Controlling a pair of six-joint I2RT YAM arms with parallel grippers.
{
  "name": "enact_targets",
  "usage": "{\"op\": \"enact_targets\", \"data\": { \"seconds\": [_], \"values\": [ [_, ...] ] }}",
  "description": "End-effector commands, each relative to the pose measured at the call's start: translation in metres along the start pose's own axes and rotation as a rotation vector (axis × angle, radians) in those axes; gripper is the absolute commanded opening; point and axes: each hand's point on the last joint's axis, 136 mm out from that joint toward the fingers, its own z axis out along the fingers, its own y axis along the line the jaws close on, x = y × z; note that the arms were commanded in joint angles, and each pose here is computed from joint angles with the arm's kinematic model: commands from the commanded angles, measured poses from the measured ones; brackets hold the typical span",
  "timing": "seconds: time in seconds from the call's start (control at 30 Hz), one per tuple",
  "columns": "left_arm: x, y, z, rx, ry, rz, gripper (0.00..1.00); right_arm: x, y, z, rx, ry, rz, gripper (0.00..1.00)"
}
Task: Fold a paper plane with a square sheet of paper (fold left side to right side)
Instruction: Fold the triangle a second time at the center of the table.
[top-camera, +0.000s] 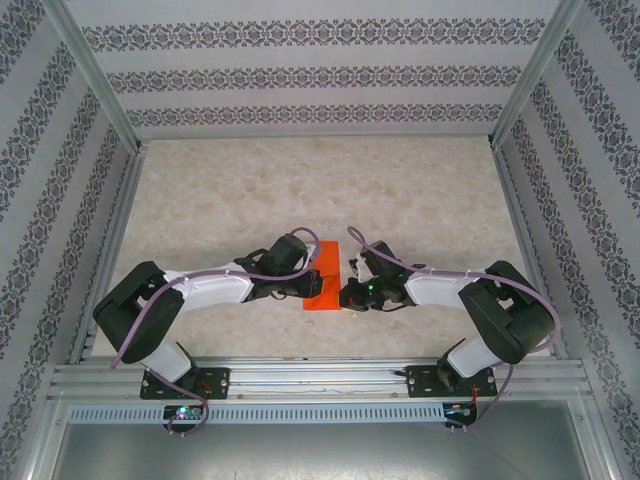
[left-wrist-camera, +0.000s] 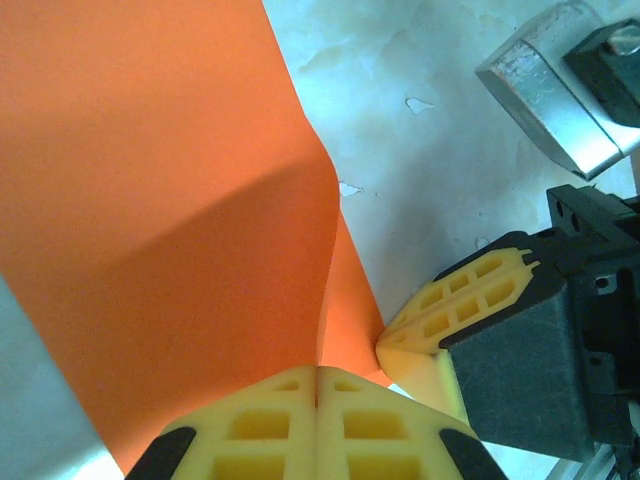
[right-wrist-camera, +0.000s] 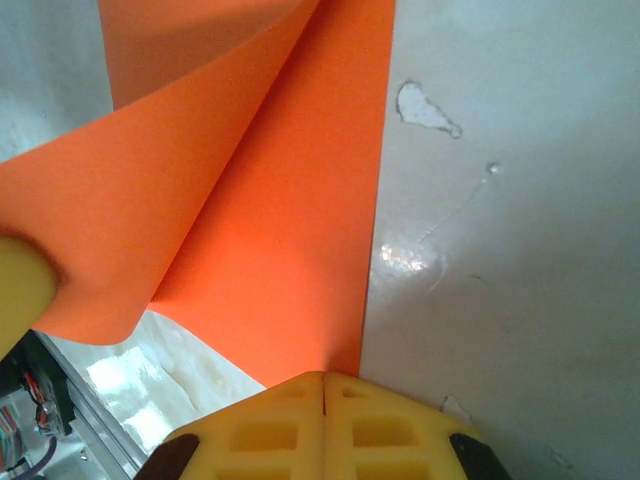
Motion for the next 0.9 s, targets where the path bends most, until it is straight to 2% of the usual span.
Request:
{"op": "enact_targets", "data": {
  "seconds": [0.0,0.87],
  "values": [
    [0.006,0.01,-0.006,-0.004,0.025,0.038,0.01,0.013,-0.026,0.002,0.124,0.045,0.006,0.0],
    [-0.011,0.041,0.008,0.004,0.053,0.105,0.0,0.013,-0.027,0.002,0.127,0.059,0.007,0.0]
  ]
}}
